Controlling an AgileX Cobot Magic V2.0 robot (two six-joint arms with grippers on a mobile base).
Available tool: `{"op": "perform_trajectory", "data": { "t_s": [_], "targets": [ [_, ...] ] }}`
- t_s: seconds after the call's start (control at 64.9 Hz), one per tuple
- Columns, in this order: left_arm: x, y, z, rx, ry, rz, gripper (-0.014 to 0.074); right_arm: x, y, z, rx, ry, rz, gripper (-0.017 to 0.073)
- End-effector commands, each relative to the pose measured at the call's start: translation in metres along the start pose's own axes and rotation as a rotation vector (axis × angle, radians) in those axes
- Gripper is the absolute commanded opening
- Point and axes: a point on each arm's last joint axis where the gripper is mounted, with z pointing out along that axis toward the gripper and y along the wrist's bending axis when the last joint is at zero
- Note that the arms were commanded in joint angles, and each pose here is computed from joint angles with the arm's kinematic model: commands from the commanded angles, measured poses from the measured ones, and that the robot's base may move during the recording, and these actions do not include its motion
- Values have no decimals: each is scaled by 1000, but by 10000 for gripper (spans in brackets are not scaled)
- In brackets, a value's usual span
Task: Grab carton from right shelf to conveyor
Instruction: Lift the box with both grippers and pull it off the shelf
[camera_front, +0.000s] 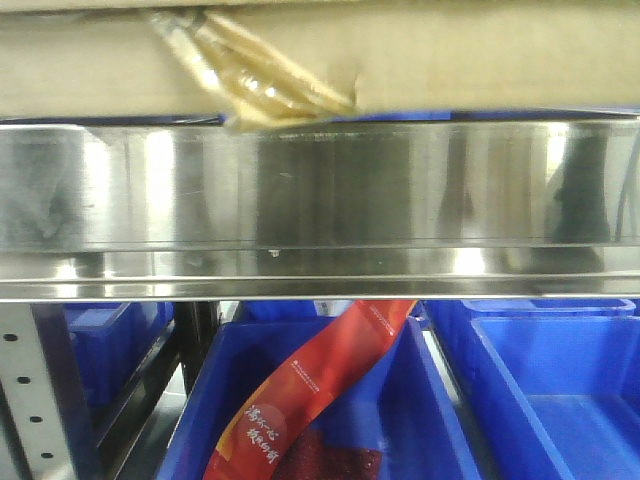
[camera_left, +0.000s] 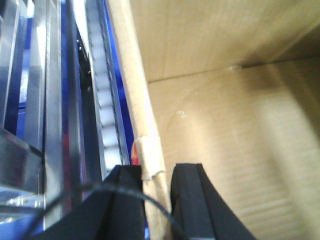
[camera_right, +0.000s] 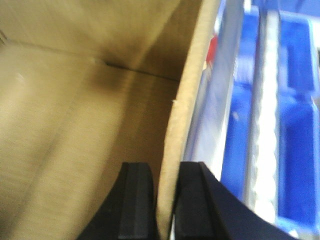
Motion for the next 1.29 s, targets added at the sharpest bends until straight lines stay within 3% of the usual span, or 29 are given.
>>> {"op": "perform_trajectory", "data": {
  "t_s": [0.0, 1.278],
  "targets": [
    [-2, -8, -8, 63, -60, 11, -21, -1, 8, -10, -70, -68, -10, -67],
    [-3, -8, -8, 63, -60, 11, -21, -2, 8, -9, -70, -66, -10, -67]
  ]
}}
